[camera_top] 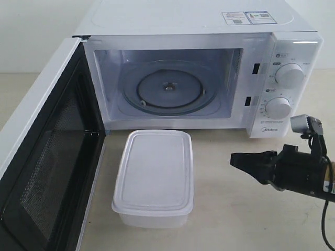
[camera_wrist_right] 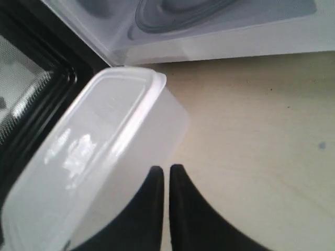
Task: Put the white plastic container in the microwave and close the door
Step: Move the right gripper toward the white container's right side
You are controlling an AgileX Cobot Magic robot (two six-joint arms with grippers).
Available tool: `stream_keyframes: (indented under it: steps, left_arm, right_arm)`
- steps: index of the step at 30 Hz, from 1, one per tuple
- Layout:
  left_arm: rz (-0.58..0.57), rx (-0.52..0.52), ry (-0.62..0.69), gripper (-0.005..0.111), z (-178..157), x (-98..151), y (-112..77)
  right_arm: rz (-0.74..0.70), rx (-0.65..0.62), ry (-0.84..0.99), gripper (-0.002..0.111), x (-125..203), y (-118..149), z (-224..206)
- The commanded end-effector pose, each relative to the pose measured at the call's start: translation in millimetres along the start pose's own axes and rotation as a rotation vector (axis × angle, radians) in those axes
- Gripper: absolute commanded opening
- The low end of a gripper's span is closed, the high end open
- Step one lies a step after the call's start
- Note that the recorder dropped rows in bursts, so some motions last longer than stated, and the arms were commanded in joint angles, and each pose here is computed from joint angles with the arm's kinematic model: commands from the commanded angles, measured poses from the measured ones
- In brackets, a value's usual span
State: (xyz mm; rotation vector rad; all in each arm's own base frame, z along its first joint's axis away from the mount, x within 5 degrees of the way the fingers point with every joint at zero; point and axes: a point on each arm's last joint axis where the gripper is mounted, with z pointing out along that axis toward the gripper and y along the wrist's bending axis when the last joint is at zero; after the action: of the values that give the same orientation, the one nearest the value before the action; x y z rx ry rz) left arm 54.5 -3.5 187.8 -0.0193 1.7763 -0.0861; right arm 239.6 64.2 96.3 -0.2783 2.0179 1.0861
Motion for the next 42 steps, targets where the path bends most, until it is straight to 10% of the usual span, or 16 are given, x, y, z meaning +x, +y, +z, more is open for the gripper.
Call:
stream_keyframes:
  steps: [1,18,27,42]
  left_arm:
    - [0.003,-0.002,0.003,0.004,0.2,1.3,0.2]
    - [0.003,-0.002,0.003,0.004,0.2,1.3,0.2]
    - [0.003,-0.002,0.003,0.004,0.2,1.3,0.2]
    - [0.003,-0.002,0.003,0.004,0.2,1.3,0.2]
  right_arm:
    - [0.297,-0.062,0.020,0.000,-9.5,-0.2,5.0]
    - [0.408,-0.118,0.316,0.002,7.0,19.5,25.2]
    - [0.508,-0.068,0.320,0.056,10.4,24.7,34.4]
    - [0.571,-0.056,0.454,0.052,-0.3,36.1,60.5]
